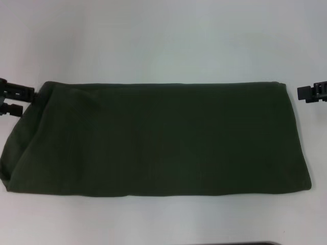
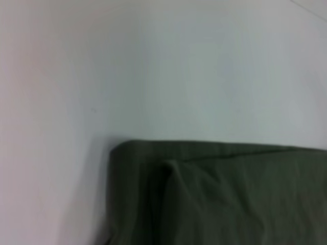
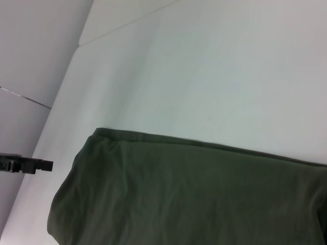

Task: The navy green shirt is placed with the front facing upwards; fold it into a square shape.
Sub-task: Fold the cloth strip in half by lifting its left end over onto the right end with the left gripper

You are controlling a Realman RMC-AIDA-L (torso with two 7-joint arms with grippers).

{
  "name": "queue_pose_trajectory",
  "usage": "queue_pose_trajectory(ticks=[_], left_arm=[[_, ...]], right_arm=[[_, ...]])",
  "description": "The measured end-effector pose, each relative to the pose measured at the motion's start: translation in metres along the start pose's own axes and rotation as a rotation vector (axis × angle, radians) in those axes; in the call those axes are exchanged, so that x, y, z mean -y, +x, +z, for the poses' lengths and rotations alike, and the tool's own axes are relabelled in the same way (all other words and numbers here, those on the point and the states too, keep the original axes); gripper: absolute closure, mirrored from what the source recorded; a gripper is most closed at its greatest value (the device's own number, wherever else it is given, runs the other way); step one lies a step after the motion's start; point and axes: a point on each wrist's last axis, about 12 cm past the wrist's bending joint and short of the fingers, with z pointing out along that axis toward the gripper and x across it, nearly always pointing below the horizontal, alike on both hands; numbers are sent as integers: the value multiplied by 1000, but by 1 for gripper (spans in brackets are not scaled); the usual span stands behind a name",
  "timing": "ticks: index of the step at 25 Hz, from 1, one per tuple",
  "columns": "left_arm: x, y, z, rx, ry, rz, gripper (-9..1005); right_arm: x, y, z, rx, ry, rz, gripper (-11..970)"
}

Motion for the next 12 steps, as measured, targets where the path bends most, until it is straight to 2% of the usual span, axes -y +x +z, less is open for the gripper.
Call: queue_pose_trajectory(ticks=[5,12], left_arm=[[0,-1,2,-36,-41,26,113],[-10,1,9,-45,-130,-19,117]], right_arm=[[0,0,0,-2,-1,0,320],[0,1,1,-5,0,2,320]])
